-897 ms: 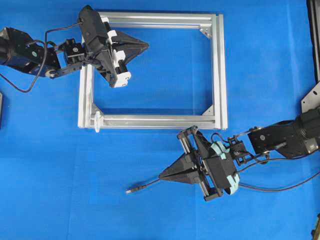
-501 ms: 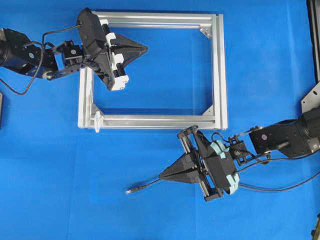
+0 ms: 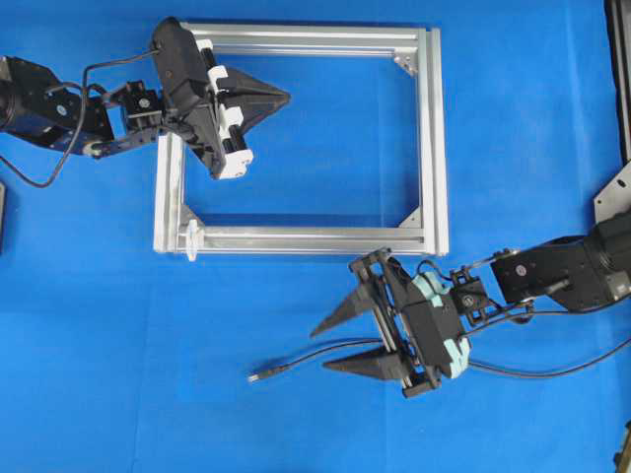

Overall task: Insert the wire through the string loop located on the left side.
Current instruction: 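Open the right gripper and lower it over the black USB cable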

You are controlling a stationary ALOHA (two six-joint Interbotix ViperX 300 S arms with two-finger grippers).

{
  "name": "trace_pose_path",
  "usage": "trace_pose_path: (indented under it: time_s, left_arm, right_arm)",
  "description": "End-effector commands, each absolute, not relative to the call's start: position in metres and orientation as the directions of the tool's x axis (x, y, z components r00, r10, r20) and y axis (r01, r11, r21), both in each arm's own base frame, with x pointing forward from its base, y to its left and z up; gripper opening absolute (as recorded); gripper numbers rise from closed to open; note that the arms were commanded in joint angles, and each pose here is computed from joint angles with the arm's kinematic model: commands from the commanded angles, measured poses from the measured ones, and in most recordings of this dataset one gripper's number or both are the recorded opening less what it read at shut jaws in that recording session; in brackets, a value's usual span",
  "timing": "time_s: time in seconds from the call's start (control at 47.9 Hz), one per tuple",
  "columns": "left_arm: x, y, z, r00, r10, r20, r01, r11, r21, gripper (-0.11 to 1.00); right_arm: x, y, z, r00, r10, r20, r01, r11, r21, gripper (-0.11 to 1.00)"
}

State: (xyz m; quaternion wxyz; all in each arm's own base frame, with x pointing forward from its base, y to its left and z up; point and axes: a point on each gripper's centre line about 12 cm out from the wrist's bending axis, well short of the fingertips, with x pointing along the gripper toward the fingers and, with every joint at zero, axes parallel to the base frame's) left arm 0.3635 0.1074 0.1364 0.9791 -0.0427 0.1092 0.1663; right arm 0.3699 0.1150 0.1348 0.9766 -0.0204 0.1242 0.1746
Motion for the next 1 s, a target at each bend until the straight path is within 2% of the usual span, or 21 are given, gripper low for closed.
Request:
trace_pose_path:
  time_s: [0.0,0.042,0.083,0.167,0.313,0.668,0.98]
  left_arm:
    - [0.365,0.108,0.151,0.93,0.317,-0.186,-0.331,0.943,-0.047,0.0]
    - [0.365,0.108,0.151,0.93,0.318,-0.184,-0.332,0.942,-0.047,0.0]
    - [0.365,0.108,0.151,0.93,0.319,-0.183,-0.332,0.942,-0.047,0.0]
    - [0.366,0.108,0.152,0.93,0.319,-0.183,-0.332,0.942,-0.047,0.0]
    - [0.365,0.108,0.151,0.93,0.319,-0.183,-0.332,0.942,-0.047,0.0]
    - [0.365,0.108,0.15,0.929,0.318,-0.189,-0.332,0.942,-0.047,0.0]
    - [0.363,0.108,0.149,0.928,0.319,-0.193,-0.334,0.941,-0.046,0.0]
  right_arm:
    - [0.371,0.117,0.151,0.918,0.342,-0.203,-0.348,0.938,0.005,0.75]
    - [0.372,0.117,0.152,0.919,0.34,-0.2,-0.346,0.938,0.007,0.86]
    - [0.372,0.117,0.152,0.919,0.338,-0.202,-0.343,0.939,0.009,0.9]
    - [0.372,0.116,0.151,0.921,0.334,-0.201,-0.339,0.941,0.012,0.84]
    - [0.375,0.116,0.147,0.921,0.329,-0.209,-0.331,0.943,0.025,0.87]
    - [0.395,0.125,0.106,0.903,0.331,-0.274,-0.314,0.944,0.103,0.87]
    - [0.409,0.131,0.086,0.896,0.331,-0.296,-0.305,0.943,0.131,0.87]
